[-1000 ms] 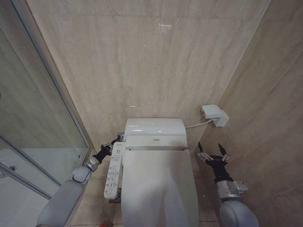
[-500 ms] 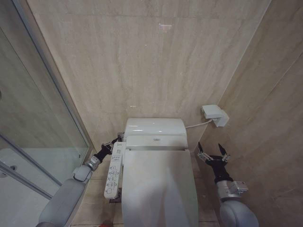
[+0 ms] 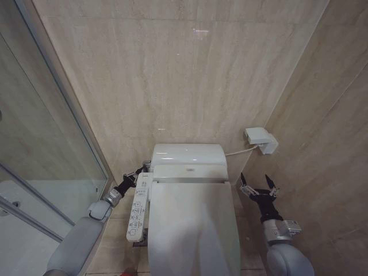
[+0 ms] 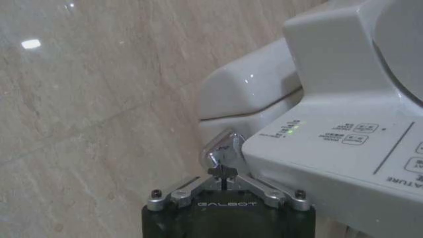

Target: Open the toilet lid, clean the toilet bowl with a toilet brush, close the toilet lid, and flush.

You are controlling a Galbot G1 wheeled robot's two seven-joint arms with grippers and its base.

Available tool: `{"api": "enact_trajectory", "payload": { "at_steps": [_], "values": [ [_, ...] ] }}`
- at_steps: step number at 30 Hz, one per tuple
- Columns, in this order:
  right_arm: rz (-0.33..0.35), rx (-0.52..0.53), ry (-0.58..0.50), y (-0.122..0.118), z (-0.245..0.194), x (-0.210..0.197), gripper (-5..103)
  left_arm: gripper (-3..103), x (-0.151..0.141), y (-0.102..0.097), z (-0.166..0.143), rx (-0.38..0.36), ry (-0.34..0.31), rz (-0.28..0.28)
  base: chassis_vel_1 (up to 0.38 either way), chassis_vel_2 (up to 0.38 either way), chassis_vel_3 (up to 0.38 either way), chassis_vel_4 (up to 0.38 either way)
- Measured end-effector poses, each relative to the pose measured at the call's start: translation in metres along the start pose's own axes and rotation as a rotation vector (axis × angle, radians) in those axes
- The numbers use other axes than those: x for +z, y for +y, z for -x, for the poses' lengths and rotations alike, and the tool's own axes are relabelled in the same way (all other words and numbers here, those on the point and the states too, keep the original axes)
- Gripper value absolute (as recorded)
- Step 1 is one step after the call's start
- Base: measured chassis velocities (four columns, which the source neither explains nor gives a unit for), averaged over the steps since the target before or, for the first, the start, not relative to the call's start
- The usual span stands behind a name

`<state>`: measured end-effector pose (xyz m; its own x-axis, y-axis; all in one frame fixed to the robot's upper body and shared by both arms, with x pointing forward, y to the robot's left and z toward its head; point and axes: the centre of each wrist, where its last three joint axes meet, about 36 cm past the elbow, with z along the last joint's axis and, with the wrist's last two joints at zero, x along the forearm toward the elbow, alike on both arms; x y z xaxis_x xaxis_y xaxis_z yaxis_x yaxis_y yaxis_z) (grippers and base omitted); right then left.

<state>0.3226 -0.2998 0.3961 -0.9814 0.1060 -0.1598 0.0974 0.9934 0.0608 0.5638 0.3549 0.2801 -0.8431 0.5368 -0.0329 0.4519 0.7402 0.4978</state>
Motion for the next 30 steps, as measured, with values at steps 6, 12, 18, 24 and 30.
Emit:
{"api": "enact_trajectory", "payload": {
  "at_steps": [6,12,18,24,30],
  "values": [
    [0.0,0.0,0.0,0.0,0.0,0.0,100,0,0.0,-0.002,0.001,0.0,-0.002,-0.004,0.0,0.0,0.0,0.0],
    [0.0,0.0,0.0,0.0,0.0,0.0,100,0,0.0,-0.001,0.001,0.002,-0.002,-0.005,0.0,0.0,0.0,0.0],
    [0.0,0.0,0.0,0.0,0.0,0.0,100,0,0.001,-0.006,-0.006,-0.03,-0.004,-0.027,0.0,0.0,0.0,0.0],
    [0.0,0.0,0.0,0.0,0.0,0.0,100,0,0.005,-0.024,-0.038,-0.142,0.032,-0.08,0.0,0.0,0.0,0.0],
    [0.0,0.0,0.0,0.0,0.0,0.0,100,0,-0.003,-0.03,-0.073,-0.247,0.036,-0.107,0.0,0.0,0.0,0.0]
  ]
}}
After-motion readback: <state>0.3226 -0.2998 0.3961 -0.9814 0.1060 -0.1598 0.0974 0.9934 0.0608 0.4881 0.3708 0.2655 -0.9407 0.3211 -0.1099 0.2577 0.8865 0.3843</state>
